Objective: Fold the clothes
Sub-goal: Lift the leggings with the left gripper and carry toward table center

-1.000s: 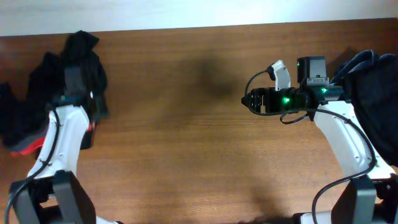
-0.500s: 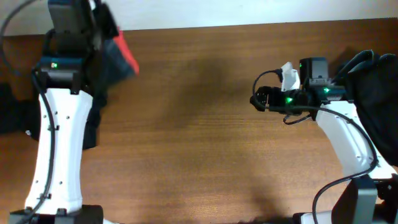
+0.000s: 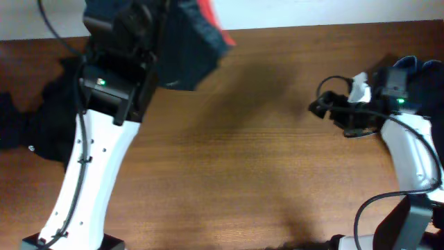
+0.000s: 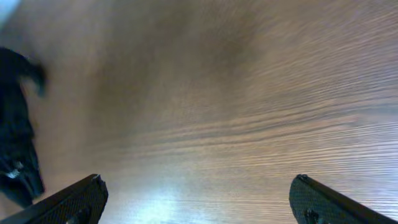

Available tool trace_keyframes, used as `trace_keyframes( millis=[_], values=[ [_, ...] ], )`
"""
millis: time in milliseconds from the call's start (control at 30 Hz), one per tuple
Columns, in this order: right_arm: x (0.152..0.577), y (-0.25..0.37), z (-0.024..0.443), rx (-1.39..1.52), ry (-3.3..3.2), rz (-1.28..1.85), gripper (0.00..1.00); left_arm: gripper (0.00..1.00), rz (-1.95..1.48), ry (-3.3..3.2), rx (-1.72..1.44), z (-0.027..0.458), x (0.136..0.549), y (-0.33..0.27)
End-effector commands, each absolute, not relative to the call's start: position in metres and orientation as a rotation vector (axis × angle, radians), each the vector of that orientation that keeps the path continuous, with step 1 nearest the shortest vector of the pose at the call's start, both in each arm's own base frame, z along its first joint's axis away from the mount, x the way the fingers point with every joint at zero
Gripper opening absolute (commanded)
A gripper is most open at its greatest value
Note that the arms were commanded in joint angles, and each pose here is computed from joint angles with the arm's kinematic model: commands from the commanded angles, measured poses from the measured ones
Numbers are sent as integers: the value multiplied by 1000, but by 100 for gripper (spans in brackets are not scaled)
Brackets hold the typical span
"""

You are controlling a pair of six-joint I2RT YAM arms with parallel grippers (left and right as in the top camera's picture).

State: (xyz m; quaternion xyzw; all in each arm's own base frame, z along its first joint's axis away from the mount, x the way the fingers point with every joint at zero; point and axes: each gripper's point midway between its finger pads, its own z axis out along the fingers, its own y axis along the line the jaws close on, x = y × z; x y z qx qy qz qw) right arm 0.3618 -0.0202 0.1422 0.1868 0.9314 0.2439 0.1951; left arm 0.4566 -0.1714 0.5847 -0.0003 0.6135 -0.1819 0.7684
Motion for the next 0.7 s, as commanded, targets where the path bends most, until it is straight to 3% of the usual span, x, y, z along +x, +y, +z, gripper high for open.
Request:
trace_keyframes(
  millis=[0,233,667],
  values=[
    [367,-35,182,490,2508,695,99,1,-478,1219,27,616,436,-192],
    [364,-53,202,535,2488,670,99,1,-635,1002,47,650,410,-243],
    [357,-81,202,636,2457,642,99,1,-812,861,80,669,374,-310]
  ],
)
